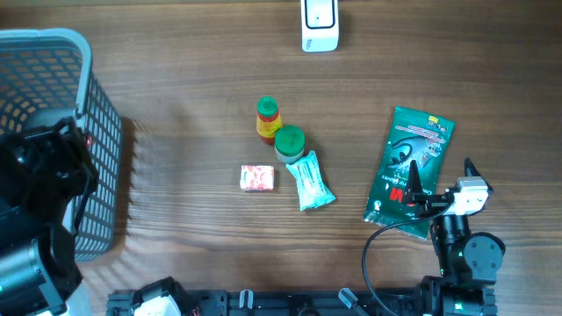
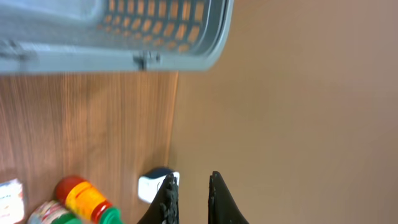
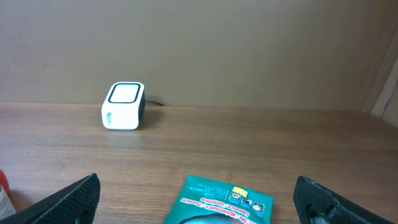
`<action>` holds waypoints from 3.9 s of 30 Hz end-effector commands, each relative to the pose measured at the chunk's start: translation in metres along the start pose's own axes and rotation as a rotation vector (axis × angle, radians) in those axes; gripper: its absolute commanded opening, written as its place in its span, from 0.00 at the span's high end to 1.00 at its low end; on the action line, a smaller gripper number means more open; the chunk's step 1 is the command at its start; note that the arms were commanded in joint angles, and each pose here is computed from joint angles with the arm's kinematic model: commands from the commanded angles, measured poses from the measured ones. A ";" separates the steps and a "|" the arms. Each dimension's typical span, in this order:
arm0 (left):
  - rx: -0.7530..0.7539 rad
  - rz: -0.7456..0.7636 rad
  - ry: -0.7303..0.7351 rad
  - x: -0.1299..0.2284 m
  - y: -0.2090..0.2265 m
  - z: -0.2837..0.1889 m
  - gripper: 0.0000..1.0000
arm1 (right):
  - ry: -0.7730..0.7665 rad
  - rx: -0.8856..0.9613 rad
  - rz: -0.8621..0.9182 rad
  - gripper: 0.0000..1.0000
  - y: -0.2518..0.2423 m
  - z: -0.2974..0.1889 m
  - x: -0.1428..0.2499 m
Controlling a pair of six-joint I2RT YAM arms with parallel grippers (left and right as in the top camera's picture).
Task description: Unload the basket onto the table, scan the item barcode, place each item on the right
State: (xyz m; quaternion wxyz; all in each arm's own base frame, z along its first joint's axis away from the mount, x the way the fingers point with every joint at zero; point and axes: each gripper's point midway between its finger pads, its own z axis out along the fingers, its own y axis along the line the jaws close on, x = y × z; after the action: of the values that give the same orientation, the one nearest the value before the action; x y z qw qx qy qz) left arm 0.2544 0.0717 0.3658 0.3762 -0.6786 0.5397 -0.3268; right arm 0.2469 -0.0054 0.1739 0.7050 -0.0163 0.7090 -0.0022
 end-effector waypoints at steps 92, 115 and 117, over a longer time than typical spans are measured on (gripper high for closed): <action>-0.935 -0.541 -0.341 -0.191 0.269 0.244 0.96 | -0.004 0.006 0.007 0.01 -0.001 0.000 -0.001; -0.472 -0.401 -0.394 -0.180 0.103 0.143 0.96 | -0.004 0.006 0.007 0.00 -0.001 0.000 -0.001; -0.400 -0.385 -0.395 -0.174 0.082 0.125 0.96 | -0.004 0.006 0.007 0.00 -0.001 0.000 -0.001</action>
State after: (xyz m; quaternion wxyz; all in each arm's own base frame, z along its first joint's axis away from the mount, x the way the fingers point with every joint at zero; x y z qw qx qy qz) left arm 0.2949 0.2567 0.1781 0.2059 -0.8977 0.3704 -0.1204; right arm 0.2469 -0.0054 0.1739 0.7050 -0.0163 0.7090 -0.0022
